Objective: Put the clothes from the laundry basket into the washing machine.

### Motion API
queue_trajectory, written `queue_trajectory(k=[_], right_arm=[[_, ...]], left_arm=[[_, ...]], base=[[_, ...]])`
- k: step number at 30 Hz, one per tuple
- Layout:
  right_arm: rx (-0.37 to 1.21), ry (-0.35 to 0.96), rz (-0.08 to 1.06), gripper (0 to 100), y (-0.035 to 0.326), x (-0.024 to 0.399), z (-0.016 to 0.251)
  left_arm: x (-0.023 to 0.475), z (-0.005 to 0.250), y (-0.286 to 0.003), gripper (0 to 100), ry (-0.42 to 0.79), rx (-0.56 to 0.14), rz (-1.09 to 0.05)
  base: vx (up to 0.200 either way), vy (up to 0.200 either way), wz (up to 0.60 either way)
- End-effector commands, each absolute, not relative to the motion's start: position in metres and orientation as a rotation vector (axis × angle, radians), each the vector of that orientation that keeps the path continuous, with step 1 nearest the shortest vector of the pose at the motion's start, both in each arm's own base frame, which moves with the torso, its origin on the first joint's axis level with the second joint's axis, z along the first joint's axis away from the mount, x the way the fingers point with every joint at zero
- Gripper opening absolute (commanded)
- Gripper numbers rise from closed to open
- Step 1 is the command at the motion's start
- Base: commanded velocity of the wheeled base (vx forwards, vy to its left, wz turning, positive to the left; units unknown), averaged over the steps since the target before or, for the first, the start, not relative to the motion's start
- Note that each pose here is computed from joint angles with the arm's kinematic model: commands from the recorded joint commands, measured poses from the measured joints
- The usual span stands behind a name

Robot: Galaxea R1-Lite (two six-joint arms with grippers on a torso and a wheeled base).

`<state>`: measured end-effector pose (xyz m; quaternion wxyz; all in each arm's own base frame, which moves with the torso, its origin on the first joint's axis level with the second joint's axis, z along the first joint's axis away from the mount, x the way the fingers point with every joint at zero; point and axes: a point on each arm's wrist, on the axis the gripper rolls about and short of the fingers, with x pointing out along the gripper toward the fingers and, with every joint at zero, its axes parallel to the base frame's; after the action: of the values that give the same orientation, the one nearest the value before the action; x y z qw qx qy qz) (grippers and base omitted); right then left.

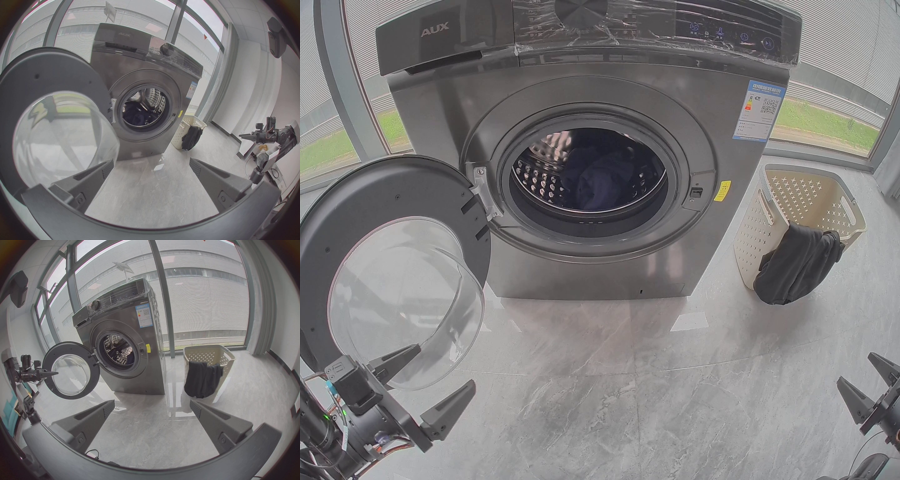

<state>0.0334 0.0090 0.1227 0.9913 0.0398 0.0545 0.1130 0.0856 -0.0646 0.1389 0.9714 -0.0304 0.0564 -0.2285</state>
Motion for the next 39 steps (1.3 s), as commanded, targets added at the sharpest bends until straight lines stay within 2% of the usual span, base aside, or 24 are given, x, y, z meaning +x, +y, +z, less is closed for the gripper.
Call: queue_trajectory(k=[1, 5, 13, 17, 23, 27, 29, 31, 33, 36, 39], right_arm=[[0.077, 0.056, 0.163, 100, 0.003, 0.020, 0.118], [0.081, 0.044, 0.133, 100, 0.001, 0.015, 0.114], [0.083, 0.014, 0.053, 100, -0.003, -0.004, 0.100], [0.061, 0.016, 0.015, 100, -0.004, -0.015, 0.086], [0.071, 0.028, -0.019, 100, -0.004, -0.015, 0.085], [0.025, 0.019, -0.100, 100, -0.002, -0.019, 0.082], [0.008, 0.003, -0.072, 100, -0.001, -0.021, 0.081], [0.017, 0.009, -0.046, 100, 0.000, -0.021, 0.079], [0.026, 0.003, -0.038, 100, 0.000, -0.021, 0.078], [0.032, 0.001, -0.034, 100, 0.000, -0.022, 0.078], [0.008, 0.009, -0.014, 100, 0.000, -0.022, 0.077]], left_arm=[[0.062, 0.140, -0.038, 100, 0.051, -0.099, -0.392], [0.041, 0.131, -0.019, 100, 0.054, -0.095, -0.346], [-0.003, 0.105, 0.000, 100, -0.021, -0.101, -0.357], [-0.014, 0.094, 0.001, 100, -0.036, -0.098, -0.315], [-0.015, 0.087, 0.001, 100, 0.011, -0.085, -0.254], [-0.016, 0.085, -0.001, 100, 0.017, -0.020, -0.155], [-0.018, 0.084, -0.002, 100, -0.005, 0.005, -0.110], [-0.020, 0.084, -0.004, 100, -0.030, 0.021, -0.141], [-0.022, 0.083, -0.004, 100, -0.048, 0.008, -0.172], [-0.023, 0.082, -0.002, 100, -0.051, -0.009, -0.109], [-0.023, 0.081, -0.002, 100, -0.053, -0.007, -0.094]], base=[[-0.200, 0.000, 0.00], [0.000, 0.000, 0.00], [0.000, 0.000, 0.00], [0.000, -0.200, 0.00], [0.000, -0.200, 0.00], [0.000, -0.200, 0.00], [0.000, -0.100, 0.00], [0.000, 0.000, 0.00], [0.000, 0.000, 0.00], [0.000, 0.000, 0.00], [0.000, 0.000, 0.00]])
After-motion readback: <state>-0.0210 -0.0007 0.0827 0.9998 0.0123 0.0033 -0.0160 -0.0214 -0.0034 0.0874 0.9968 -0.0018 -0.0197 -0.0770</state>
